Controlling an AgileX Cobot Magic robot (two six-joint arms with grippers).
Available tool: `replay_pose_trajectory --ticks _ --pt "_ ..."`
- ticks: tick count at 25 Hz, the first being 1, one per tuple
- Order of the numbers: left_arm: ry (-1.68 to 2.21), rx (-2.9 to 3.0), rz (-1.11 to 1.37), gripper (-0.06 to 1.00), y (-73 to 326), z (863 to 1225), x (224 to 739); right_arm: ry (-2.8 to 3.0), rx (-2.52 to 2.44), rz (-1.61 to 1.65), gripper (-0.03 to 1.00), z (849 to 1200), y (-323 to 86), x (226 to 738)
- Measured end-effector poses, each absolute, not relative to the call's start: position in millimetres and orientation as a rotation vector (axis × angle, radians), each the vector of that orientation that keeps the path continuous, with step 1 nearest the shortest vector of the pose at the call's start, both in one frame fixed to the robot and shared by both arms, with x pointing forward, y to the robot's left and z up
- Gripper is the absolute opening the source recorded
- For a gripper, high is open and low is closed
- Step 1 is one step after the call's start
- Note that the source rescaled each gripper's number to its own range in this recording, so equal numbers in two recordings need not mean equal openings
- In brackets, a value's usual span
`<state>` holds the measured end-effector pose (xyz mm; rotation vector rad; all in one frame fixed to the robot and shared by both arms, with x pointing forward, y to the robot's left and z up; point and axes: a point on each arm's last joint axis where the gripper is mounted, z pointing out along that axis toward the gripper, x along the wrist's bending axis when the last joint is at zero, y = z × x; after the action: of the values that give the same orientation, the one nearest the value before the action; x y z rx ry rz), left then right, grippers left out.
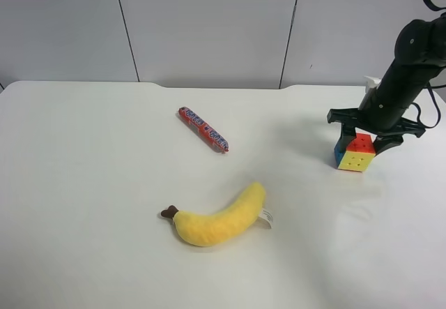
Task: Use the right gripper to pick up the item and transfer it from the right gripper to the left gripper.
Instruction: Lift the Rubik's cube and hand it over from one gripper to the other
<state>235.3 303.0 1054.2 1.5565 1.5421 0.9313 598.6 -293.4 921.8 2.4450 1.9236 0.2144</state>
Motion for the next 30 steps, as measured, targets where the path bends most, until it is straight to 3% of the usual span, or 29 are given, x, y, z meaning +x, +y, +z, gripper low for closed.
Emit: replay_pose_trajectory --ticks 11,22,30 --pt "1.542 1.557 0.931 1.0 303 1054 235 2.072 2.219 0.307 0.01 986 -271 581" --pt "1.542 1.557 0.931 1.0 303 1054 235 2.267 1.844 0.481 0.01 1065 -219 531" --pt "1.542 1.557 0.931 1.0 303 1054 235 2.403 1.547 0.571 0.01 1094 -192 492"
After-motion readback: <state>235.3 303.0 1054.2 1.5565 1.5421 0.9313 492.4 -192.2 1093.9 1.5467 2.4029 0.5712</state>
